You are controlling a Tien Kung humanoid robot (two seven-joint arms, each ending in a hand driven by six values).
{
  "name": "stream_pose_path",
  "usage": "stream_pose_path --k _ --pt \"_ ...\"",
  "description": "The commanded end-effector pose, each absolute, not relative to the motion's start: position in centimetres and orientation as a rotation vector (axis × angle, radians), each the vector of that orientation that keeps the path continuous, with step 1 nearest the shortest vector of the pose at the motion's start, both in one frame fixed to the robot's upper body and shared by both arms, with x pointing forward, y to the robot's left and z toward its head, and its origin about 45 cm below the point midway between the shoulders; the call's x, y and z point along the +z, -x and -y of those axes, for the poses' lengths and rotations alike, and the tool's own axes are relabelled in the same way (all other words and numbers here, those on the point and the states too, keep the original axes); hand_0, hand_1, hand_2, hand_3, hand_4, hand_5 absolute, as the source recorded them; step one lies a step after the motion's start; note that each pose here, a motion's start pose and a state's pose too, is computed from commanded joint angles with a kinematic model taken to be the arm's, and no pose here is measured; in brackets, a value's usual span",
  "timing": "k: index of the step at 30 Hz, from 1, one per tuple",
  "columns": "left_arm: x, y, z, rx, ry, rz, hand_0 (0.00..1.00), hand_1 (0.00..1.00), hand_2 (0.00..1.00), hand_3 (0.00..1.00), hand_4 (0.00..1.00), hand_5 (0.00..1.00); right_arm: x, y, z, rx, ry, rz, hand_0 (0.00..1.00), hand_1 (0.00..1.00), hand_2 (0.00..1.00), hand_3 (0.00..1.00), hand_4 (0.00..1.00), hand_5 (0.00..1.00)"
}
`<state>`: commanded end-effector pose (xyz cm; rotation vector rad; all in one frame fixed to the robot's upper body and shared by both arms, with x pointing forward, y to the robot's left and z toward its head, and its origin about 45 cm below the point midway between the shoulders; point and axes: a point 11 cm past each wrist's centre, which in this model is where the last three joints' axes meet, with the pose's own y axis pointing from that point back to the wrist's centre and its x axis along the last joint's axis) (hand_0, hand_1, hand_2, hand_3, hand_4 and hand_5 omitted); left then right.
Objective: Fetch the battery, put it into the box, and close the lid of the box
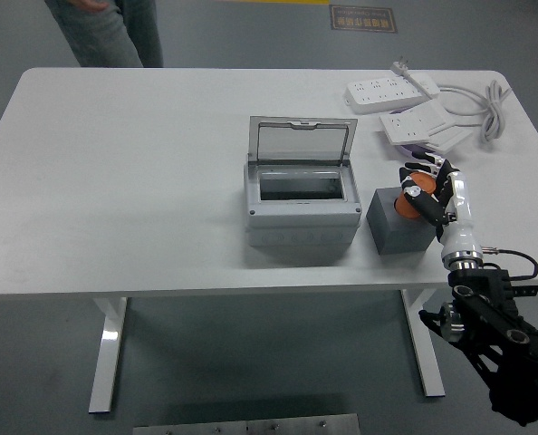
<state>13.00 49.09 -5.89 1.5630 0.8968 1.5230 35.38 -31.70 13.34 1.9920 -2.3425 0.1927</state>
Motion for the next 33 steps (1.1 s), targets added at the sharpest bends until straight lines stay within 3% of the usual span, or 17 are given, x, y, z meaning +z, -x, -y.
stream_pose_path --k 24,30,31,33 --pt "-5.70 -13.51 -49.21 1.530 -1.560 -0.879 0.602 0.699 0.590 0.558 0.590 0.028 12.33 -35.12 31.70 0.170 -1.968 2.308 0.618 0.570 0.576 0.649 0.705 0.209" --pt "-5.64 -13.63 -49.25 1.535 -1.556 -0.876 0.602 0.699 0.590 0.558 0.589 0.029 12.34 -35.10 31.87 0.170 -1.952 2.319 0.613 0.566 0.573 0.636 0.673 0.189" --pt "-5.64 -13.64 -49.26 1.536 -1.556 -0.876 0.601 0.700 0.591 0.557 0.589 0.029 12.35 -35.10 31.91 0.170 -1.948 2.323 0.648 0.572 0.569 0.633 0.593 0.132" --pt "-5.64 -13.64 -49.26 1.537 -1.555 -0.876 0.601 0.700 0.591 0.557 0.589 0.029 12.35 -35.09 31.98 0.169 -1.941 2.328 0.648 0.572 0.569 0.633 0.593 0.132"
